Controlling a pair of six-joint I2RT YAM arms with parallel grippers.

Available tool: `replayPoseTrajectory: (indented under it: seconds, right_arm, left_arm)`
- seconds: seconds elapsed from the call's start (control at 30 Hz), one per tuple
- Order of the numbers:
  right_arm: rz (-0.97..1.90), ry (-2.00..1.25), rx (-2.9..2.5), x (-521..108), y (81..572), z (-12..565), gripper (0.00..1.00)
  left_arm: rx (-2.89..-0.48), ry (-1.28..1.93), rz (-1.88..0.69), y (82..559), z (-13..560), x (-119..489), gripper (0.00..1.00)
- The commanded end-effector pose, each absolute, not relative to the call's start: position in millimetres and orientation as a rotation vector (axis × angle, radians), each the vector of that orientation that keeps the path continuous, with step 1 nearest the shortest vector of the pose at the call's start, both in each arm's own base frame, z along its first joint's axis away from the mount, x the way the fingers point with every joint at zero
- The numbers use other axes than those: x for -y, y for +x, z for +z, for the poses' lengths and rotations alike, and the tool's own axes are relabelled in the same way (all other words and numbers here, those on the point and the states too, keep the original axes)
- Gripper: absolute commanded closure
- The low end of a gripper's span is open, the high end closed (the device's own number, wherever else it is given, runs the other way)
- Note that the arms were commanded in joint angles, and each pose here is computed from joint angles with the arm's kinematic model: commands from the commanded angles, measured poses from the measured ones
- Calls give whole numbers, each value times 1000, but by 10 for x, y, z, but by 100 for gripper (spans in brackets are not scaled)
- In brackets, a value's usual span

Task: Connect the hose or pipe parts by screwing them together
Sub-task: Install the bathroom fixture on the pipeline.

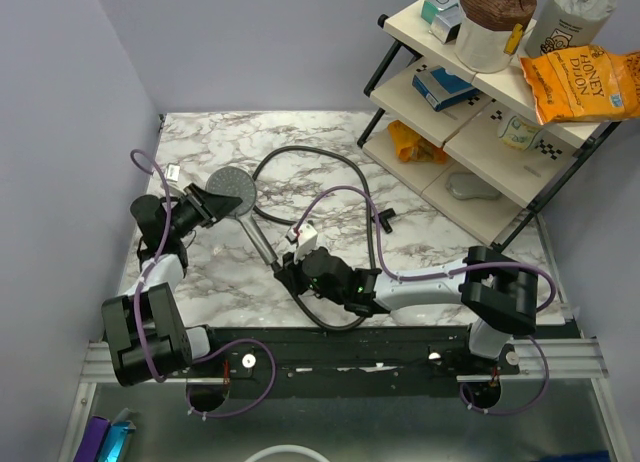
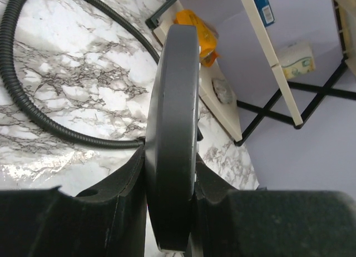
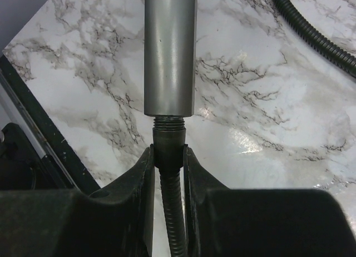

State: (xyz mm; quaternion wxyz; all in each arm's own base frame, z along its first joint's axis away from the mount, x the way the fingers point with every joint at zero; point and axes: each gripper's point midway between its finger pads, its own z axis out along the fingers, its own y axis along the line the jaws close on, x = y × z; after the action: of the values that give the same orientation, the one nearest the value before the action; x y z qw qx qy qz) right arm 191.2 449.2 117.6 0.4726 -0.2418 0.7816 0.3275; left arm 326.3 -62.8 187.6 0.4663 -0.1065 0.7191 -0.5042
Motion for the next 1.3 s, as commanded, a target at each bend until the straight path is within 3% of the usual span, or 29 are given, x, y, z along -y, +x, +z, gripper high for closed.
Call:
replayPoseTrajectory:
  seconds: [0.0,0.63,1.0,1.2,1.27]
  right_arm:
    - [1028,-294,-1529,-4634,2304,2644,96]
    - [1033,-94,-1458,-4402,2817,3111,96]
    - [1388,-80,-1441,-4425,2418,3255,93]
    - [1329,-69,-1517,-4364,2452,3062,83]
    - [1298,-55,-1553,-4351,2491,2973,64]
  left_arm:
    - [-2005,-86,-1666,2530,1666,1267,100]
    - [-2065,-96,-1639,2515,1547,1319,100]
    - [-2133,-205,-1625,2573,1318,1242,100]
    - [-2097,-186,-1631,2577,1402,1223,100]
    - [-2088,-194,-1628,2588,1415,1197,100]
